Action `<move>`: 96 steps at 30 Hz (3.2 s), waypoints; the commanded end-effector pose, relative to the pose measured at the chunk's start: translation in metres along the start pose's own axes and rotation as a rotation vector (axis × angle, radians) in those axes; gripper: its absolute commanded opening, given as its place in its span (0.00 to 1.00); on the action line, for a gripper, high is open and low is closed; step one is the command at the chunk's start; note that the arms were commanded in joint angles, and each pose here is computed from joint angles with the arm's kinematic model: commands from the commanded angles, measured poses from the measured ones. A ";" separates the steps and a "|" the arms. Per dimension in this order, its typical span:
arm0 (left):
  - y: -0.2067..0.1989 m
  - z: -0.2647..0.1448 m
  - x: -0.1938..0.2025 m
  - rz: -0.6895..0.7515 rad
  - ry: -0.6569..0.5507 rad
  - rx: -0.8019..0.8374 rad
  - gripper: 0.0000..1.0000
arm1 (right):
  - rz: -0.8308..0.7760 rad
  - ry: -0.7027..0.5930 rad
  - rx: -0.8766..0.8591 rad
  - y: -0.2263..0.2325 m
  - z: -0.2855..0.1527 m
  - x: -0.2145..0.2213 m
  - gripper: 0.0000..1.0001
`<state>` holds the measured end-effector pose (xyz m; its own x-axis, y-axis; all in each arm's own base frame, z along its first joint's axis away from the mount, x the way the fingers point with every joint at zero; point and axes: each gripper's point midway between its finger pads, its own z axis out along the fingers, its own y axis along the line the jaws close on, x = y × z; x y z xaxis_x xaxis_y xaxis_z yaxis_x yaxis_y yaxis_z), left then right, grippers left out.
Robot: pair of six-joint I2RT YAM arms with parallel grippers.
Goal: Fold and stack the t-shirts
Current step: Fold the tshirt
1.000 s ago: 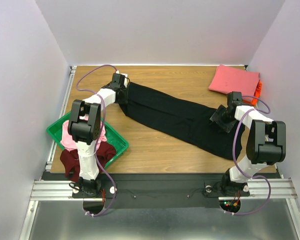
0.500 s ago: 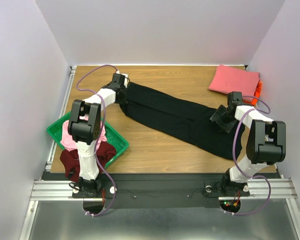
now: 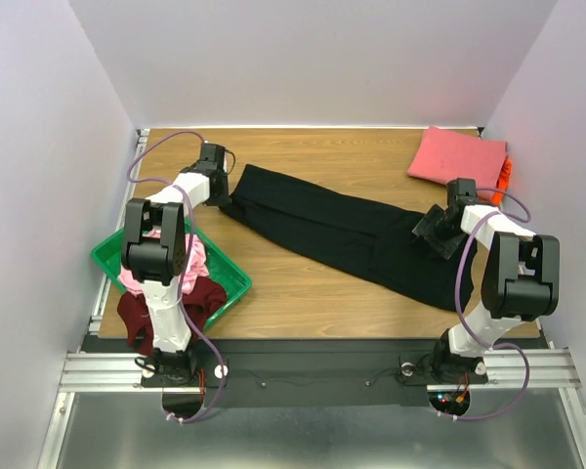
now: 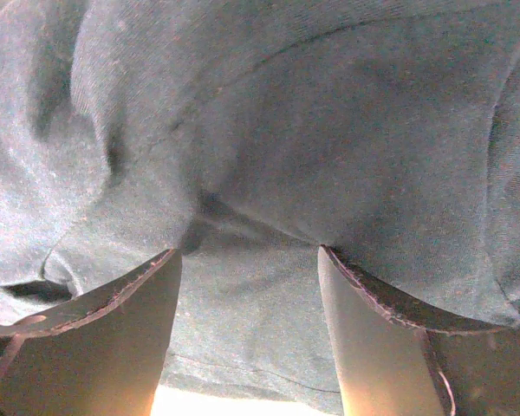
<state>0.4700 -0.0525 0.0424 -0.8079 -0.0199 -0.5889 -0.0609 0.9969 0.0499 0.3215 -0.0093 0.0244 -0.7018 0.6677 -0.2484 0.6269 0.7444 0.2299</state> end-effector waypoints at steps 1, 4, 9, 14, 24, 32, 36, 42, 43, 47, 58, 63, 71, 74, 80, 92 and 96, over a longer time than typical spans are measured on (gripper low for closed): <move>0.026 -0.027 -0.011 -0.039 -0.034 -0.066 0.00 | -0.004 0.070 0.211 -0.057 0.026 0.021 0.71; 0.028 -0.029 -0.004 -0.038 -0.014 -0.066 0.00 | -0.006 0.068 0.211 -0.057 0.026 0.019 0.71; 0.026 -0.040 -0.009 -0.056 -0.010 -0.054 0.24 | -0.009 0.069 0.212 -0.056 0.027 0.019 0.71; 0.002 -0.056 -0.031 -0.066 -0.081 0.077 0.54 | -0.007 0.073 0.209 -0.056 0.027 0.020 0.71; -0.031 -0.039 -0.014 -0.014 -0.017 0.198 0.45 | -0.005 0.066 0.208 -0.056 0.026 0.018 0.71; -0.044 -0.027 0.010 0.039 0.040 0.203 0.44 | -0.008 0.066 0.206 -0.055 0.026 0.017 0.71; -0.043 -0.018 0.020 0.045 0.078 0.182 0.44 | -0.004 0.067 0.206 -0.055 0.026 0.018 0.71; -0.038 -0.023 0.022 0.044 0.078 0.158 0.41 | -0.004 0.073 0.211 -0.057 0.027 0.020 0.71; -0.038 -0.023 0.025 0.042 0.081 0.159 0.41 | -0.004 0.074 0.212 -0.057 0.027 0.020 0.71; -0.039 -0.032 0.027 0.039 0.054 0.182 0.41 | -0.004 0.070 0.210 -0.056 0.027 0.019 0.71; -0.035 -0.046 0.013 0.043 -0.017 0.173 0.41 | -0.010 0.075 0.207 -0.054 0.028 0.017 0.71; -0.034 -0.040 0.022 0.050 0.019 0.168 0.38 | -0.009 0.080 0.208 -0.054 0.029 0.017 0.71; -0.031 -0.043 0.027 0.057 0.021 0.161 0.38 | -0.013 0.084 0.210 -0.053 0.031 0.015 0.71; -0.026 -0.039 0.029 0.058 0.026 0.127 0.38 | -0.014 0.082 0.207 -0.052 0.031 0.013 0.71; -0.025 -0.030 0.026 0.065 0.042 0.110 0.40 | -0.012 0.087 0.208 -0.052 0.031 0.014 0.71; -0.031 -0.024 0.029 0.076 0.056 0.118 0.43 | -0.006 0.084 0.211 -0.053 0.031 0.014 0.71; -0.035 -0.024 0.032 0.083 0.052 0.130 0.43 | -0.006 0.090 0.211 -0.053 0.032 0.015 0.71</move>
<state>0.4265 -0.0836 0.0293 -0.8552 0.0426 -0.5166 0.0571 0.9983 -0.0122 0.3229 -0.0113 0.0232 -0.7089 0.6740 -0.2077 0.6417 0.7386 0.2066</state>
